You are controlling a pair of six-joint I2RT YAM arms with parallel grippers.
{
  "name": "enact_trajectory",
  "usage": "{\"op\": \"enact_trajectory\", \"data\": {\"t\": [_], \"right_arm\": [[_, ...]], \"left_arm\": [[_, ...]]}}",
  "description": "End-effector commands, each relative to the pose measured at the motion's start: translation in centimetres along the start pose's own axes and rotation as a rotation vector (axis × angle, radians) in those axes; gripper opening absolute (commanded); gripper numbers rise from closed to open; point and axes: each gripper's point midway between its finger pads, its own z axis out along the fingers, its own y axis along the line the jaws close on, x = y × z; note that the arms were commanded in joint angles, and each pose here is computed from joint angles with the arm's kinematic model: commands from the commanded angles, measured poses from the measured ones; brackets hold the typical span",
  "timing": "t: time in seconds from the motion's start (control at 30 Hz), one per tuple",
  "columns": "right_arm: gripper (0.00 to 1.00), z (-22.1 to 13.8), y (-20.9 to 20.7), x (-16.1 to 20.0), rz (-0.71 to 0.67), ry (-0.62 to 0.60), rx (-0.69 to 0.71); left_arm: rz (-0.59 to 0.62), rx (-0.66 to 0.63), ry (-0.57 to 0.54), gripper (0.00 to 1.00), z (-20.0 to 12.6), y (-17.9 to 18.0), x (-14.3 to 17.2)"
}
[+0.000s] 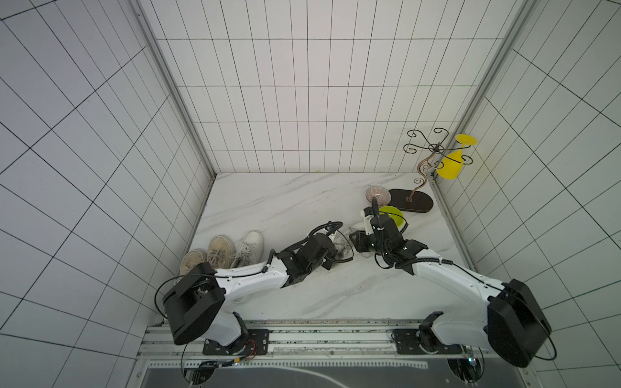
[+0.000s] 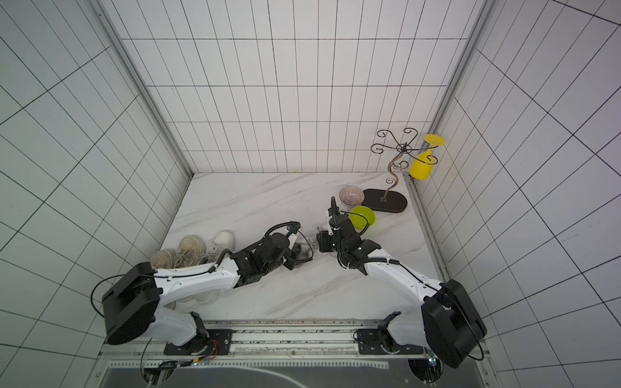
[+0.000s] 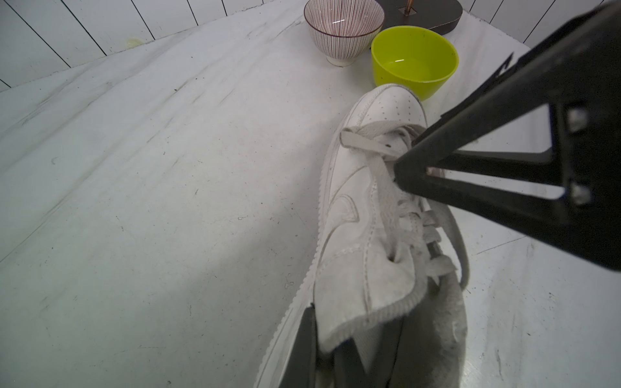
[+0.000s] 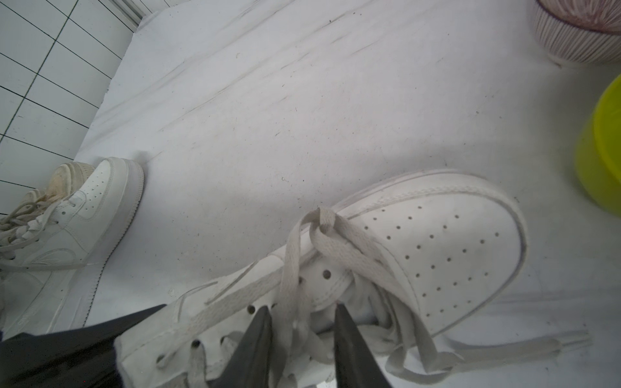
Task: Remove the insole from the shoe
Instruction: Untie the shoelace on the shoe.
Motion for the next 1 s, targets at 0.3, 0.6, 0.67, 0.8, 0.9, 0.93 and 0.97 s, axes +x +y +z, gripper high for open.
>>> {"op": "enact_trajectory", "data": {"t": [0.3, 0.6, 0.67, 0.8, 0.9, 0.93, 0.97], "right_arm": [[0.1, -2.0, -0.9, -1.4, -0.026, -0.051, 0.126], [0.13, -0.7, 0.7, -0.3, 0.025, -0.005, 0.022], [0.17, -0.2, 0.7, 0.2, 0.045, 0.021, 0.026], [0.22, 1.2, 0.4, 1.9, 0.069, 0.089, 0.034], [0.25, 1.8, 0.5, 2.5, 0.077, 0.116, 0.024], [0.27, 1.8, 0.3, 2.5, 0.081, 0.116, 0.033], [0.3, 1.9, 0.0, 2.6, 0.086, 0.119, 0.051]], "left_arm": [[-0.059, -0.055, -0.198, 0.0, -1.3, 0.7, -6.0], [-0.067, -0.041, -0.207, 0.0, -1.6, 0.5, -6.2], [-0.07, -0.035, -0.212, 0.0, -1.7, 0.4, -6.3], [-0.073, -0.014, -0.231, 0.0, -2.2, 0.2, -6.5], [-0.07, 0.005, -0.241, 0.0, -2.4, 0.0, -6.6], [-0.071, 0.008, -0.243, 0.0, -2.4, -0.1, -6.7], [-0.07, 0.011, -0.243, 0.0, -2.4, -0.1, -6.7]]}}
